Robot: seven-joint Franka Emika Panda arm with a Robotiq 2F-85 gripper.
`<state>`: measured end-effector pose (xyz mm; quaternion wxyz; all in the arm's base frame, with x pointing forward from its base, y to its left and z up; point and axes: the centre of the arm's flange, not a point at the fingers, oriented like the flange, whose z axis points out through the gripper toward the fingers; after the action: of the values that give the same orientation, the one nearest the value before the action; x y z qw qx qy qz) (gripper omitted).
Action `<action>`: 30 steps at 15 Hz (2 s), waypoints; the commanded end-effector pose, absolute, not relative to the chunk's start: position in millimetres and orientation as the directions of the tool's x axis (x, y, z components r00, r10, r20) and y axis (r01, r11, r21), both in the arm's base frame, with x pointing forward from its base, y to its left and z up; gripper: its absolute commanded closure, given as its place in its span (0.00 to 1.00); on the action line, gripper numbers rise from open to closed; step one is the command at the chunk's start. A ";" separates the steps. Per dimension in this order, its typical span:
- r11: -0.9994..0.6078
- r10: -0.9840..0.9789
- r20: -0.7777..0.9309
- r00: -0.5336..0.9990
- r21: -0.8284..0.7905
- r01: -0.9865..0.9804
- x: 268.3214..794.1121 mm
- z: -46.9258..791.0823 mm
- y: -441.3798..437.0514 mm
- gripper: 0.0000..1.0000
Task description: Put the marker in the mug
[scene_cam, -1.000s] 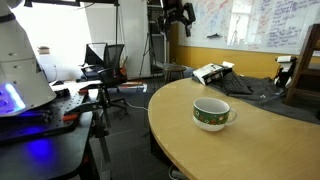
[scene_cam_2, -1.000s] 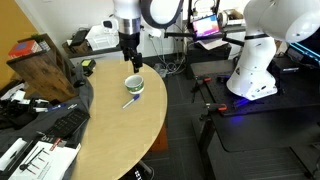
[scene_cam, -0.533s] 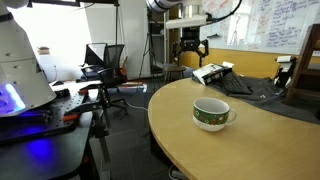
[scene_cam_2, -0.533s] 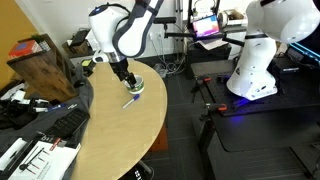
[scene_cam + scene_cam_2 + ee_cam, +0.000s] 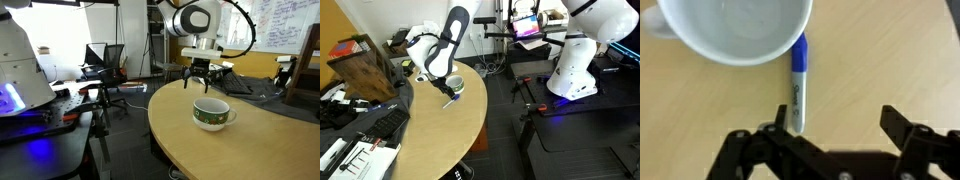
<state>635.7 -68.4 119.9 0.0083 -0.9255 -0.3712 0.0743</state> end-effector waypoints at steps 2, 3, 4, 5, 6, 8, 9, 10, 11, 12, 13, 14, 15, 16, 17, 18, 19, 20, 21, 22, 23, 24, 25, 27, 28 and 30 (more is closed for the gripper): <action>-0.711 0.703 -0.102 0.704 -0.080 0.699 662.4 114.1 -65.2 0.00; -0.713 0.701 -0.091 0.707 -0.073 0.697 664.2 112.6 -65.9 0.00; -0.714 0.700 -0.080 0.710 -0.081 0.695 664.3 111.1 -66.7 0.00; -0.716 0.698 -0.069 0.712 -0.085 0.693 664.3 108.0 -67.8 0.00; -0.717 0.697 -0.058 0.715 -0.100 0.690 662.9 103.3 -68.2 0.00; -0.716 0.697 -0.049 0.716 -0.119 0.688 660.5 92.1 -67.1 0.00; -0.712 0.700 -0.048 0.713 -0.127 0.690 659.4 86.5 -66.2 0.00; -0.711 0.701 -0.051 0.712 -0.129 0.691 658.1 80.6 -65.3 0.00; -0.714 0.698 -0.054 0.714 -0.129 0.688 657.8 75.3 -64.2 0.00; -0.717 0.695 -0.060 0.716 -0.122 0.686 657.2 71.2 -63.0 0.00; -0.722 0.690 -0.060 0.721 -0.119 0.681 658.1 67.0 -64.1 0.02; -0.725 0.688 -0.059 0.724 -0.121 0.679 658.1 64.9 -63.6 0.06; -0.729 0.683 -0.057 0.728 -0.120 0.674 658.5 62.3 -64.5 0.09; -0.732 0.679 -0.056 0.732 -0.122 0.670 659.1 60.4 -65.6 0.17; -0.736 0.675 -0.059 0.736 -0.124 0.665 660.6 58.1 -66.6 0.22; -0.740 0.671 -0.060 0.739 -0.123 0.661 661.5 56.8 -67.5 0.24; -0.744 0.666 -0.059 0.744 -0.121 0.657 663.3 54.9 -69.4 0.29; -0.748 0.661 -0.060 0.748 -0.122 0.652 664.4 53.8 -71.1 0.31; -0.752 0.657 -0.059 0.751 -0.121 0.648 666.2 52.0 -73.3 0.27; -0.755 0.653 -0.058 0.755 -0.127 0.643 667.6 50.5 -75.2 0.27; -0.760 0.648 -0.059 0.760 -0.124 0.638 669.0 49.2 -77.5 0.27; -0.761 0.647 -0.057 0.761 -0.124 0.637 670.7 48.3 -79.3 0.28; -0.763 0.645 -0.058 0.762 -0.123 0.635 672.1 47.0 -81.3 0.30; -0.767 0.639 -0.058 0.767 -0.123 0.630 675.8 46.3 -84.0 0.55; -0.768 0.638 -0.058 0.768 -0.121 0.629 677.0 45.9 -85.1 0.56; -0.768 0.638 -0.057 0.768 -0.118 0.629 677.9 48.0 -86.3 0.72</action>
<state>670.3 -85.1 46.3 0.0434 -0.9347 -0.3498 0.0452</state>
